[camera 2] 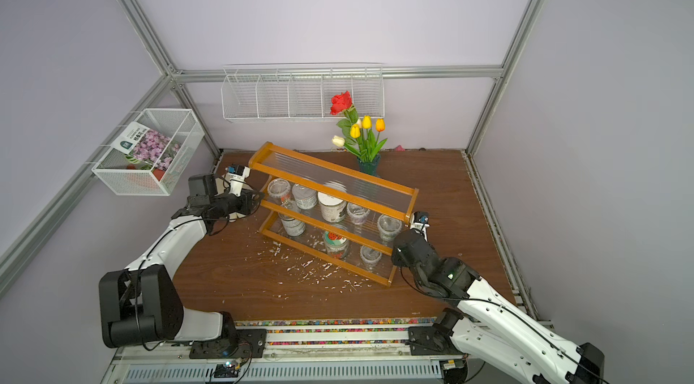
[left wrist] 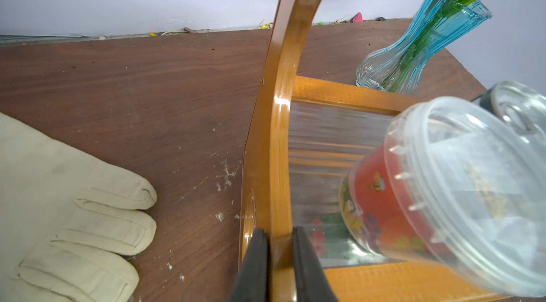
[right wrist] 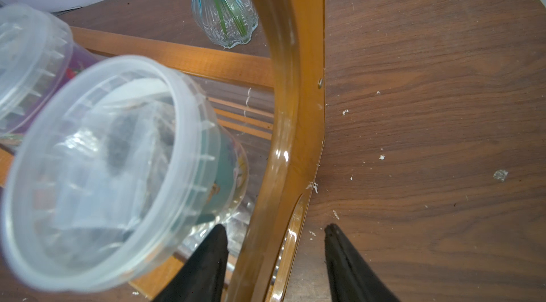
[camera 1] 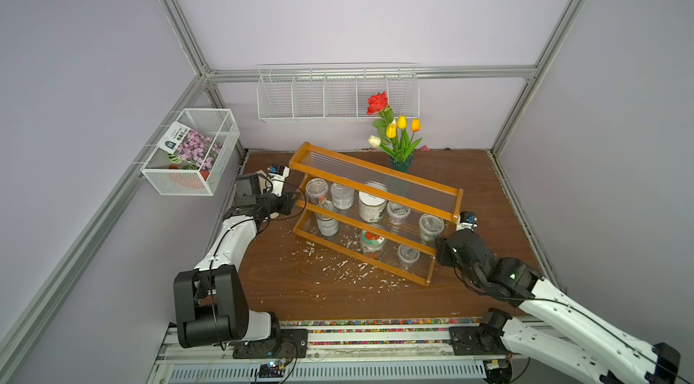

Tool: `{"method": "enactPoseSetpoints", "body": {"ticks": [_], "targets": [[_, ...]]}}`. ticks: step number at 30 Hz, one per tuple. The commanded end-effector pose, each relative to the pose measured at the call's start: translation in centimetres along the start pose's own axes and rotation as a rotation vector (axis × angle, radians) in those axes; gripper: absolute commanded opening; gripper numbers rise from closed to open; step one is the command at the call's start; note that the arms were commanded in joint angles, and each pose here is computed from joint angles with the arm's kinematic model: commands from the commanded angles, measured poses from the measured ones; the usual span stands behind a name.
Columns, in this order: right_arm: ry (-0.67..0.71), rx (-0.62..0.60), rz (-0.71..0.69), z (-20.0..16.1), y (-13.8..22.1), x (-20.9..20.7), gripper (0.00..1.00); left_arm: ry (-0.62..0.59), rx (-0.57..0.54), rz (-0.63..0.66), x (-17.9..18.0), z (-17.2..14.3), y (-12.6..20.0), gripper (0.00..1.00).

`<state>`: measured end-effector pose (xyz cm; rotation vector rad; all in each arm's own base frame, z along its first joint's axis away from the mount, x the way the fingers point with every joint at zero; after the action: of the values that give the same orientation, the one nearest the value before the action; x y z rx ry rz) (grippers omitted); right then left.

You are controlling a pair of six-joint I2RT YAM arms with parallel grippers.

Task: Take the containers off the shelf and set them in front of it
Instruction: Adjust the shelf at the center of the board.

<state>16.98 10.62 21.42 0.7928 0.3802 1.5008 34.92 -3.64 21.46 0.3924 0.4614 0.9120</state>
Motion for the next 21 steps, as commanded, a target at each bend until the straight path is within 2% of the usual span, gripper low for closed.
{"method": "enactPoseSetpoints", "body": {"ticks": [1, 7, 10, 15, 21], "targets": [[0.085, 0.128, -0.075, -2.3, -0.9, -1.0, 0.54, 0.019, 0.050, -0.076, -0.6, -1.0, -0.9, 0.02], [0.062, 0.167, -0.073, -3.0, -1.1, -0.8, 0.56, 0.022, 0.077, -0.098, -1.4, -1.9, -1.1, 0.00], [0.079, 0.164, -0.108, -3.2, -1.5, -1.2, 0.46, 0.025, 0.083, -0.096, -2.1, -2.1, -1.0, 0.00], [0.103, 0.112, -0.124, -1.7, -1.2, -1.3, 0.21, 0.028, 0.086, -0.074, -2.7, -2.5, -0.4, 0.00], [0.141, 0.083, -0.133, -0.4, -1.7, -1.4, 0.13, 0.060, 0.074, -0.050, -4.9, -2.9, 0.8, 0.00]]}}
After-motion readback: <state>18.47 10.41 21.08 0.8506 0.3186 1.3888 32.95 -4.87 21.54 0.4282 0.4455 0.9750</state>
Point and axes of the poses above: each gripper's point midway between its finger pads, its own y axis back along the fingers, its own x axis along the line the jaws close on, z = x × y, the point moved 7 cm from there along y, back along the fingers, and after that the axes turned 2 degrees about -y, right-handed, at the moved point
